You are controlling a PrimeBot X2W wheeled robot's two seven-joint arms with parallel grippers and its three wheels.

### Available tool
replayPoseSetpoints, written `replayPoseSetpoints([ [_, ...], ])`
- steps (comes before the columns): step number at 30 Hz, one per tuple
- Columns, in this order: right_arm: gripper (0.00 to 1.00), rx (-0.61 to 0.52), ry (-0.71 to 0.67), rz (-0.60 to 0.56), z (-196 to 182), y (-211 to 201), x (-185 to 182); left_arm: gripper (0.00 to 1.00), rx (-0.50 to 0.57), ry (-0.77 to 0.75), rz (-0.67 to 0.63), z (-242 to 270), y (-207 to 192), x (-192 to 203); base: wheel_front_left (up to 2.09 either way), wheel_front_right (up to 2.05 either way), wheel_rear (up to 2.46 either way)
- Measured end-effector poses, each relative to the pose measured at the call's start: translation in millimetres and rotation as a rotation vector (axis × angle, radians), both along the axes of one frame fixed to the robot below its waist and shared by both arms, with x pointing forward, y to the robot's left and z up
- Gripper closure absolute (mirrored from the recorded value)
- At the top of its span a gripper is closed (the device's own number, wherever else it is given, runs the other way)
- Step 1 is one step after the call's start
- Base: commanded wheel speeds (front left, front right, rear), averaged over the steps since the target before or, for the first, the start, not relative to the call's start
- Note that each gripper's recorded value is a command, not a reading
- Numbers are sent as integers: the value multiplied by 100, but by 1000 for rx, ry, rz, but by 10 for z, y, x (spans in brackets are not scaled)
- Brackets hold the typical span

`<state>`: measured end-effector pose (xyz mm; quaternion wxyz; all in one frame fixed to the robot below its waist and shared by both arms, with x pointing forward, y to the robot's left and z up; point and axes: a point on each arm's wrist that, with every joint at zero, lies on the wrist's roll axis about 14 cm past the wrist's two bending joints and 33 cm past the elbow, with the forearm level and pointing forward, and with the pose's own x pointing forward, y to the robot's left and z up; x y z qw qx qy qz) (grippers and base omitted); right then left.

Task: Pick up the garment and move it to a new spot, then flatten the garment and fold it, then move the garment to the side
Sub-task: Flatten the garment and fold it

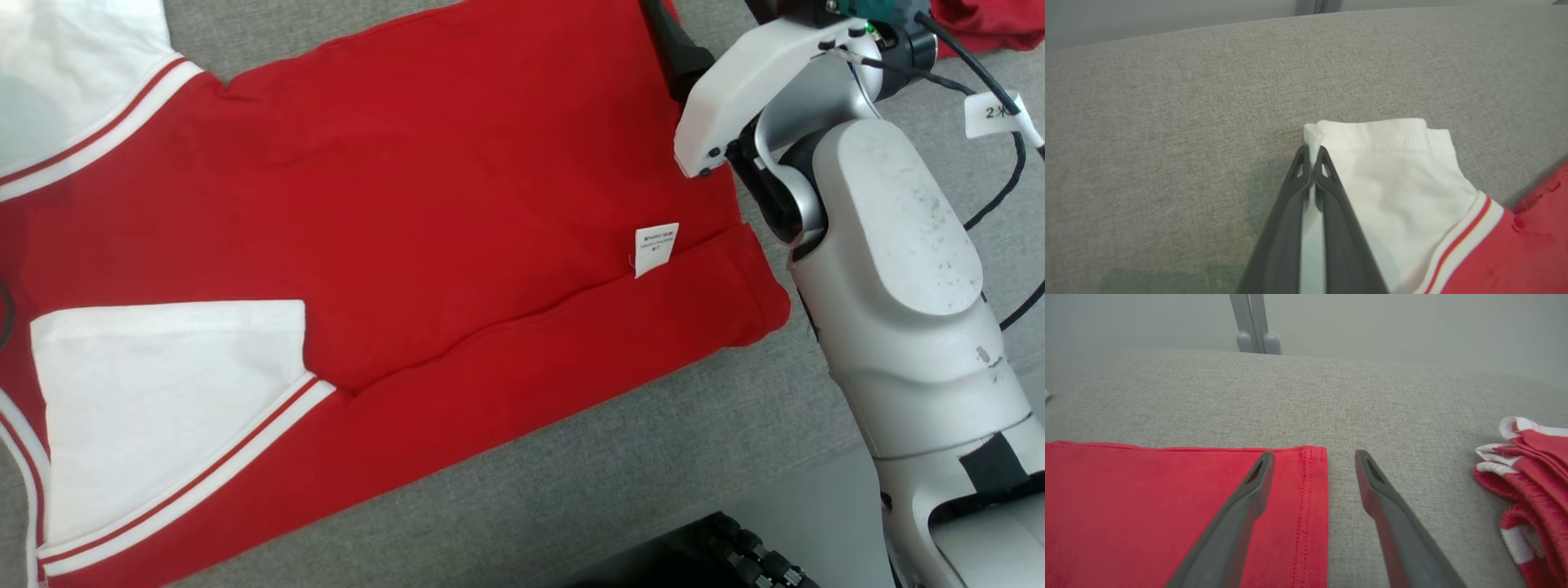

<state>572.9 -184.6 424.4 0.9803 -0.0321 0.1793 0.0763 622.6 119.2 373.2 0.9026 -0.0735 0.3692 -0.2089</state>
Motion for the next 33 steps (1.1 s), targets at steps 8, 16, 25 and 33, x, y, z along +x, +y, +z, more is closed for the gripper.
replayPoseSetpoints([
  [8,0,-48,112,10,-170,-8,190,100,-38,-105,-8,328,4,-10,0,0,0],
  [16,53,-43,249,26,-369,109,313,100,-61,-167,-19,546,21,-80,0,0,0],
  [25,100,-57,327,32,-445,123,316,100,-75,-197,-34,666,12,-137,0,0,0],
  [33,100,-45,262,13,-325,67,364,100,-85,-233,-33,745,-3,-116,0,0,0],
])
